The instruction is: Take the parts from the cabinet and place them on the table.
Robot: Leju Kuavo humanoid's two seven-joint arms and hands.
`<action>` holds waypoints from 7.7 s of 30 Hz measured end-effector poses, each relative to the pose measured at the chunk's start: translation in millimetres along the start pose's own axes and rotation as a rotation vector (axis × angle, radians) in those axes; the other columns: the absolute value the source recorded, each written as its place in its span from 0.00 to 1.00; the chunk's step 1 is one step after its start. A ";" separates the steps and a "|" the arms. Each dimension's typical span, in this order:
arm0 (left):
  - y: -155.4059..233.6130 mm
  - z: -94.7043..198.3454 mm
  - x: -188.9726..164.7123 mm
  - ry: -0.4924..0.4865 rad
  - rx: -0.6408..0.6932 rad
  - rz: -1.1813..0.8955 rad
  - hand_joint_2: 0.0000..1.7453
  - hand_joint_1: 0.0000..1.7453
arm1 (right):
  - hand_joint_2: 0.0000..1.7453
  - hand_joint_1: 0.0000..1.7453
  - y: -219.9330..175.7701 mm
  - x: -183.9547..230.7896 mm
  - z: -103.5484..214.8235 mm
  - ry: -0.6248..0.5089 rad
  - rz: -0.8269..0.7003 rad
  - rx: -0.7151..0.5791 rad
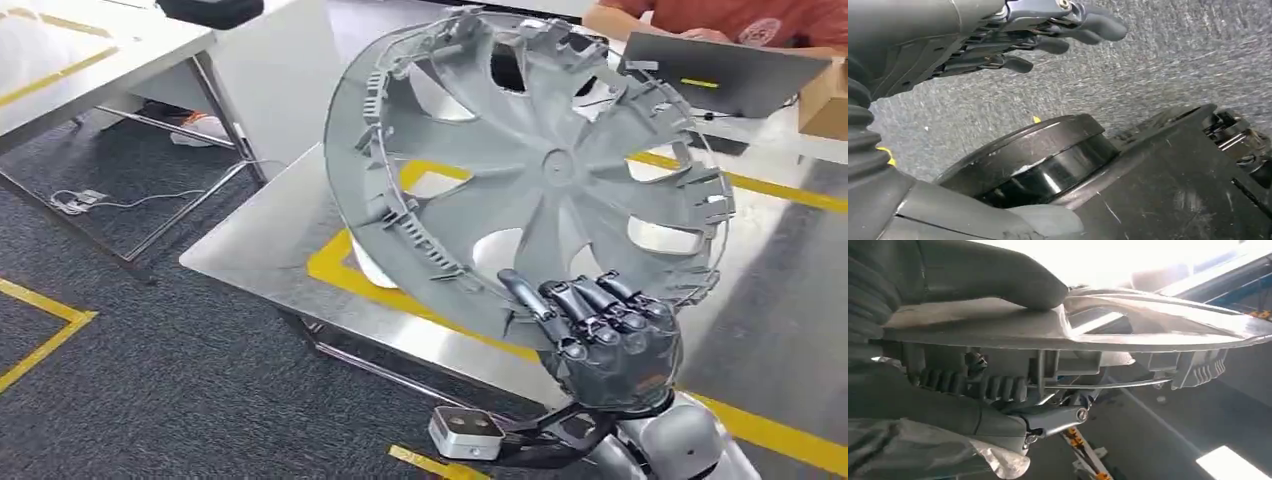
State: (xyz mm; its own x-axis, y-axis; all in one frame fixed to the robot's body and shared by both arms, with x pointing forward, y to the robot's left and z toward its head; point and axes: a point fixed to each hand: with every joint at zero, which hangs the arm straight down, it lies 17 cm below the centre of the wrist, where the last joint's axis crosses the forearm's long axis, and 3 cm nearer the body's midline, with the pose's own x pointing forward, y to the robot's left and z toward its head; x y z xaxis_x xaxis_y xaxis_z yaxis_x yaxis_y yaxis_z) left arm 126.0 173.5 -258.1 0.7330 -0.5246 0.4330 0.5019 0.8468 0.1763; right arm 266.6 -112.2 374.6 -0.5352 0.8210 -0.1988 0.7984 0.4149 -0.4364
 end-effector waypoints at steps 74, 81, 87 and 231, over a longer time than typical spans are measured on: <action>-4.6 1.3 -3.8 0.017 -0.008 0.004 1.00 0.00 | 1.00 1.00 3.0 9.6 4.1 -0.075 0.007 0.014; -4.4 1.0 -3.6 0.015 -0.018 -0.016 1.00 0.00 | 1.00 1.00 30.3 -12.9 19.1 0.053 0.014 0.089; -3.3 0.6 -4.0 0.020 -0.017 -0.020 1.00 0.00 | 1.00 1.00 56.5 -17.0 40.0 0.076 0.010 0.172; -13.9 4.5 -15.6 0.062 -0.034 -0.034 0.00 0.00 | 0.00 0.00 -26.9 2.3 -18.1 -0.134 0.094 -0.090</action>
State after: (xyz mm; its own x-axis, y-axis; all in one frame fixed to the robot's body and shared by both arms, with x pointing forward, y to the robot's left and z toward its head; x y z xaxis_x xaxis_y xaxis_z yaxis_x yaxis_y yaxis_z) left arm 105.5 170.2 -263.4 0.7420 -0.5580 0.3714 0.5414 0.8256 0.1589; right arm 249.0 -114.4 401.7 -0.4846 0.8004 -0.3528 0.8647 0.3775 -0.3313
